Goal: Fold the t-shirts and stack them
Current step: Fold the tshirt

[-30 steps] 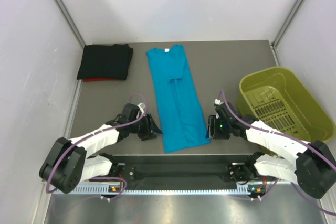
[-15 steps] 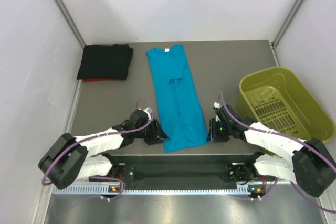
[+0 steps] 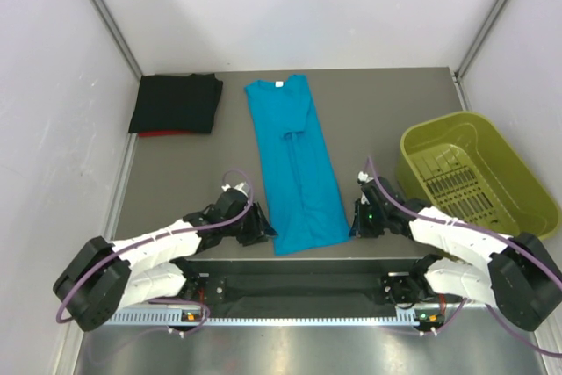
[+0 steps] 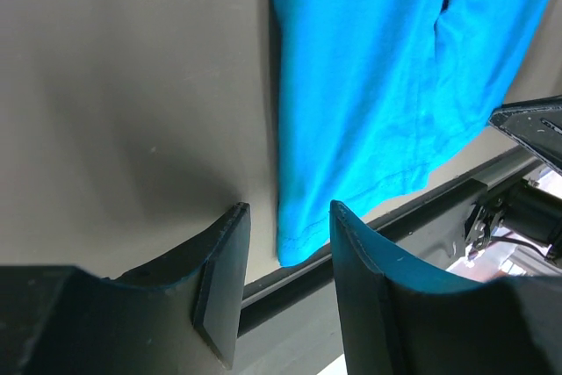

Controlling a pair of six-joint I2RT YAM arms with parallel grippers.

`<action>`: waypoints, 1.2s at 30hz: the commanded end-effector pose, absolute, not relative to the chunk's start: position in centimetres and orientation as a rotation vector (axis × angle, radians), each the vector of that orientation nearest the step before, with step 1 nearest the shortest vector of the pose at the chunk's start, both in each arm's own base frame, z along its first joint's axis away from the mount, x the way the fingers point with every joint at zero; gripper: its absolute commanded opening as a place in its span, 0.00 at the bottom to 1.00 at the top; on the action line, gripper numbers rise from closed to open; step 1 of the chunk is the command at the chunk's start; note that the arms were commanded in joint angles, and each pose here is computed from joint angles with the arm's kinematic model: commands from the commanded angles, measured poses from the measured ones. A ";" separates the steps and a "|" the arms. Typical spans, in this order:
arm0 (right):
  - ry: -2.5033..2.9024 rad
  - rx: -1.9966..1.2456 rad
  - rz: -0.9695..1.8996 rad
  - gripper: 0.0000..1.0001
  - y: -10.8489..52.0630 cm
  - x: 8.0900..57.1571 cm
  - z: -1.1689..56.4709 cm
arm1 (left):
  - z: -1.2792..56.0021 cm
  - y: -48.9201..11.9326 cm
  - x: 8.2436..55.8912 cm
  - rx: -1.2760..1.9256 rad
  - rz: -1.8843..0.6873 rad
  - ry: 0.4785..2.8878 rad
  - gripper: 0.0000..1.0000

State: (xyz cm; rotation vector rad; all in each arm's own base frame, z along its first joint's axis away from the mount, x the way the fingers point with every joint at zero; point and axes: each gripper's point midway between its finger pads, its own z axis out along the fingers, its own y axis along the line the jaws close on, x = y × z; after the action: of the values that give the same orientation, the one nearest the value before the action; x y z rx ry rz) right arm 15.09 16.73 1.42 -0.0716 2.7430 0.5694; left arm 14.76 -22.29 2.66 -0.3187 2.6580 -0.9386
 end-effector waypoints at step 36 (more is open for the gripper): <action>2.699 -0.085 0.602 0.23 16.7 14.9 1.4 | -2.1 -20.1 9.7 -0.299 -0.718 2.885 0.40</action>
State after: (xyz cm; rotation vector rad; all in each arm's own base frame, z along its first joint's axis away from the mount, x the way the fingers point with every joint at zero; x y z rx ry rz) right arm 14.76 16.63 1.67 -0.0822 2.7003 0.6055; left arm 11.95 -24.08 2.02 -0.2795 2.7413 -0.9993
